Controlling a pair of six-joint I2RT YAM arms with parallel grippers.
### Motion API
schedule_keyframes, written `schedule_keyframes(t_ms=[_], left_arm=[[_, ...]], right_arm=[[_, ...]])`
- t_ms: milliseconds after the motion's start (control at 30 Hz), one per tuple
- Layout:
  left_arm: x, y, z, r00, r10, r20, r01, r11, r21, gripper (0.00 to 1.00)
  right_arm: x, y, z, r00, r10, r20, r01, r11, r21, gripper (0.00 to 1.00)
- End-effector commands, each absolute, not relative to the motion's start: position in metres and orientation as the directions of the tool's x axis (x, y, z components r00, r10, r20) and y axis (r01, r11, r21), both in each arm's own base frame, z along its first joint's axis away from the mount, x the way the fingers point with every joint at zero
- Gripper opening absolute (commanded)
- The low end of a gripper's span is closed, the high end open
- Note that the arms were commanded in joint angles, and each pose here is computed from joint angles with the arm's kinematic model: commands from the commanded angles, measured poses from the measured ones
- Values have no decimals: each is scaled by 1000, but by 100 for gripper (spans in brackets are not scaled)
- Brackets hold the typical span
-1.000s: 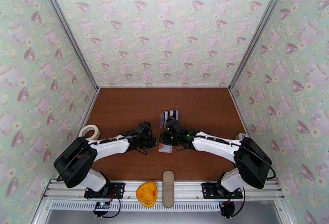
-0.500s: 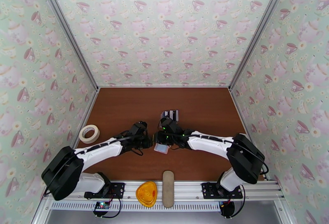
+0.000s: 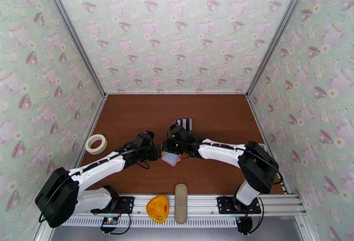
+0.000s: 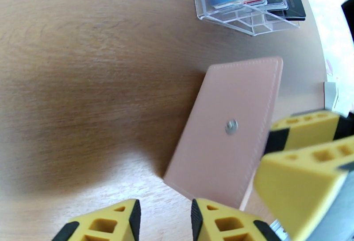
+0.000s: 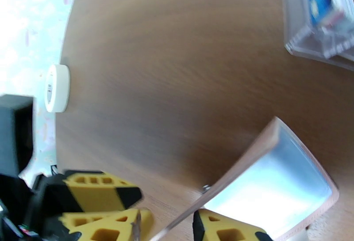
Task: Put the credit cards into the card holder
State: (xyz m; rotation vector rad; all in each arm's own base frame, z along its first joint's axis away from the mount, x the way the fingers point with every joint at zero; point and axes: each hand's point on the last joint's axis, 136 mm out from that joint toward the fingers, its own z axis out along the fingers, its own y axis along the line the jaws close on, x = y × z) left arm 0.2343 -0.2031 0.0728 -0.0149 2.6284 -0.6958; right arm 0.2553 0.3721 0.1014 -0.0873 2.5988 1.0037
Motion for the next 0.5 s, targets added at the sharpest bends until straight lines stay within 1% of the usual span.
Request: schedule_keyframes(t_ms=[0,200,300,467], left_arm=[[233,-202,88,-896,-110,-431,130,862,-489,39],[233,-209,107,-875,-97,-475,190,833,-520,43],[236,-209,108,-864,-76,-498,213,841,-498,43],[244,-207,108,-838,-20,-546,262,862,-433,41]], right_arm=[[257,384,106,-937,62,-344,-193,730,656,38],[262,387,104,-938,65,-341,-186,736,651,39],[263,388,101,-940,67,-335,-178,741,647,39],[268,382,101,-940,90,-330,-157,745,649,38]])
